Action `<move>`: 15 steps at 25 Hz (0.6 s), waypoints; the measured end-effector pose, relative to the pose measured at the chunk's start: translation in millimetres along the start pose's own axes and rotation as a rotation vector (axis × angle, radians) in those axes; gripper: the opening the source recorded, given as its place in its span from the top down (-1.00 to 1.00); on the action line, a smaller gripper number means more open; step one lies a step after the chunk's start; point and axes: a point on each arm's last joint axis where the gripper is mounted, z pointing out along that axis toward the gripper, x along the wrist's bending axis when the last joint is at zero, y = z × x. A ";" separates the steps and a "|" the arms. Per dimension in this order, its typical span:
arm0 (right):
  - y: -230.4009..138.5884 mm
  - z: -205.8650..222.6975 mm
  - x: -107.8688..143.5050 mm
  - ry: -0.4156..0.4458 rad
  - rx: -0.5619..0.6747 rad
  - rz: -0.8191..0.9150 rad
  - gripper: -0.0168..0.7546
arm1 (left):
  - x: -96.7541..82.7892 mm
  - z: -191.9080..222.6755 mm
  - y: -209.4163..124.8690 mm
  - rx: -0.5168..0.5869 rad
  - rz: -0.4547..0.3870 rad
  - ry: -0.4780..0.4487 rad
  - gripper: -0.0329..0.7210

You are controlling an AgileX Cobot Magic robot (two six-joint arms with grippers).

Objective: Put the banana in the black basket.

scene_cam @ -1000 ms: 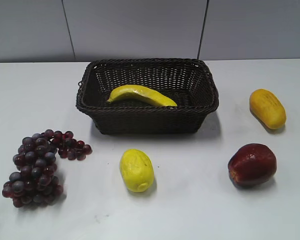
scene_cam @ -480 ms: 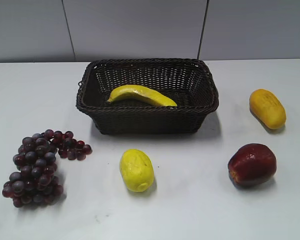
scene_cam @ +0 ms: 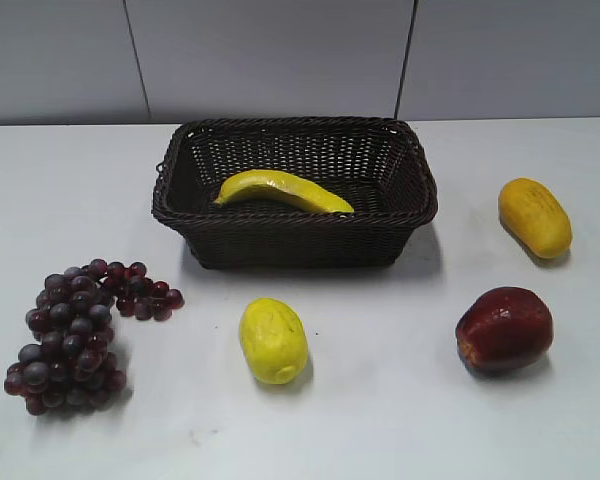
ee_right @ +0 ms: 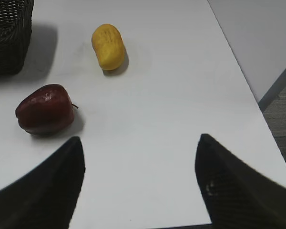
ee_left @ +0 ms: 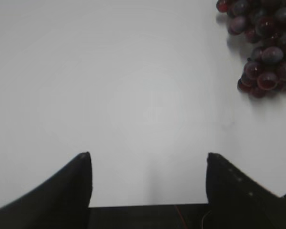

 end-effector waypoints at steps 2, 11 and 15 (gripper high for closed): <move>0.0 0.0 0.0 0.000 0.000 0.000 -0.48 | -0.3 -5.6 -3.6 -0.043 0.006 0.013 -0.55; 0.0 0.0 0.0 0.000 0.000 0.000 -0.48 | -3.6 -33.9 -27.8 -0.284 0.030 0.077 -0.53; 0.0 0.0 0.0 0.000 0.000 0.000 -0.48 | -5.8 -43.4 -39.3 -0.384 0.035 0.095 -0.53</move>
